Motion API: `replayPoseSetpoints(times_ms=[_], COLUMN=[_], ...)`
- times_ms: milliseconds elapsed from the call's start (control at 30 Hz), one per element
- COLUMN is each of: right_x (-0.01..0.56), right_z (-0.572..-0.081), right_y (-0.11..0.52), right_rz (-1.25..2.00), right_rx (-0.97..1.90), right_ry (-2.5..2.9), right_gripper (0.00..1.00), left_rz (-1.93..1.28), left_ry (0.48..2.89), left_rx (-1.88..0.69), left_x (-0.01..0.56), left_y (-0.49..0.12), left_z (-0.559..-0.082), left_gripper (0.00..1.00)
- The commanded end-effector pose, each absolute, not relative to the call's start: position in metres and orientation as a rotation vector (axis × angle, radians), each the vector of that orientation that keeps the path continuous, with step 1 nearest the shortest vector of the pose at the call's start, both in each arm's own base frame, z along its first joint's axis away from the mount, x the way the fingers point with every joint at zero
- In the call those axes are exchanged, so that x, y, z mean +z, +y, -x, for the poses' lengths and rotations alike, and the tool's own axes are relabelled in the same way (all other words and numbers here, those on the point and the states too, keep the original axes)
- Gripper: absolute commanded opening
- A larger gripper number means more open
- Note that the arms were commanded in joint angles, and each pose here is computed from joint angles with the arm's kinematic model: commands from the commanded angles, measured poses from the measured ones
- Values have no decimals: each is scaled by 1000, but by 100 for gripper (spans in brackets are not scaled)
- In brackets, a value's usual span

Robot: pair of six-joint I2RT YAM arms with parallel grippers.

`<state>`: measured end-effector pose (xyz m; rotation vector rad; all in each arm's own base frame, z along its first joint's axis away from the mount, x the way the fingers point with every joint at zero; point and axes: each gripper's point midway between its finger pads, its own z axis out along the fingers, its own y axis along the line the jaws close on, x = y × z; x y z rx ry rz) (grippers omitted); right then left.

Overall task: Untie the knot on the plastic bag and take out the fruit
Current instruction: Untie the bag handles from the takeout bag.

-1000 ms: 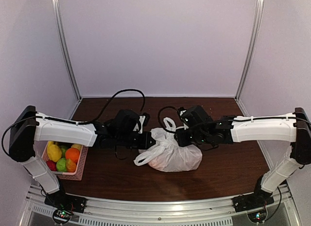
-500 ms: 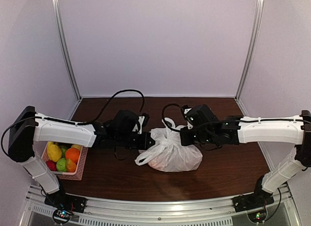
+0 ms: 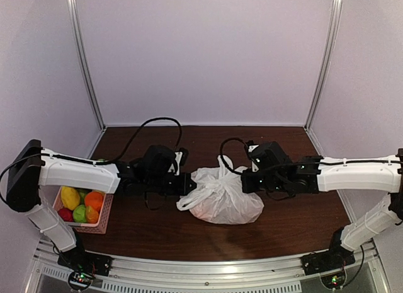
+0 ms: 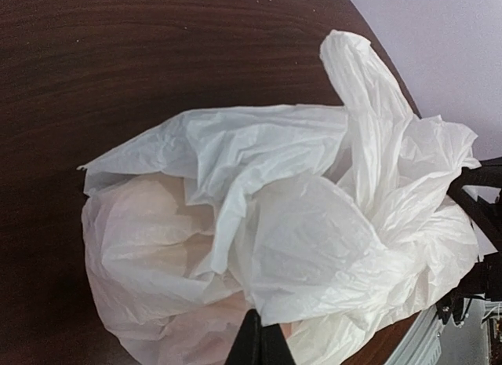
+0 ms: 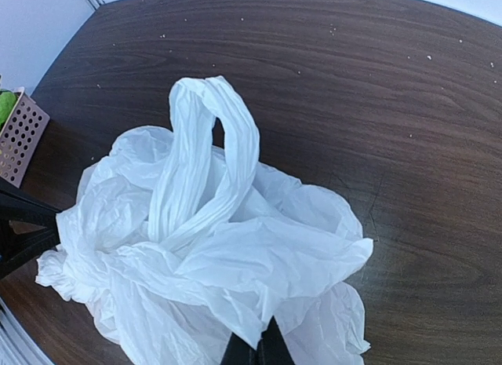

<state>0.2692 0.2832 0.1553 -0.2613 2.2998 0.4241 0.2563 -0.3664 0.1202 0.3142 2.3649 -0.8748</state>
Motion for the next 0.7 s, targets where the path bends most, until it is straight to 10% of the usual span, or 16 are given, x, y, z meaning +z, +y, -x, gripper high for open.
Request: replayPoseSetpoints(times_ms=[0, 233, 667], right_x=[141, 141, 150], right_z=[-271, -267, -267], right_y=[266, 263, 274], right_rz=[193, 184, 213], right_rx=[362, 377, 434], right_ry=[2322, 2326, 2321], right_gripper=[0, 0, 0], left_rz=[-243, -287, -698], left_ry=[2391, 2428, 2201], left_rx=[-800, -770, -927], left_x=[109, 113, 196], left_y=[-350, -347, -382], left_z=[-264, -258, -241], left_gripper=[0, 0, 69])
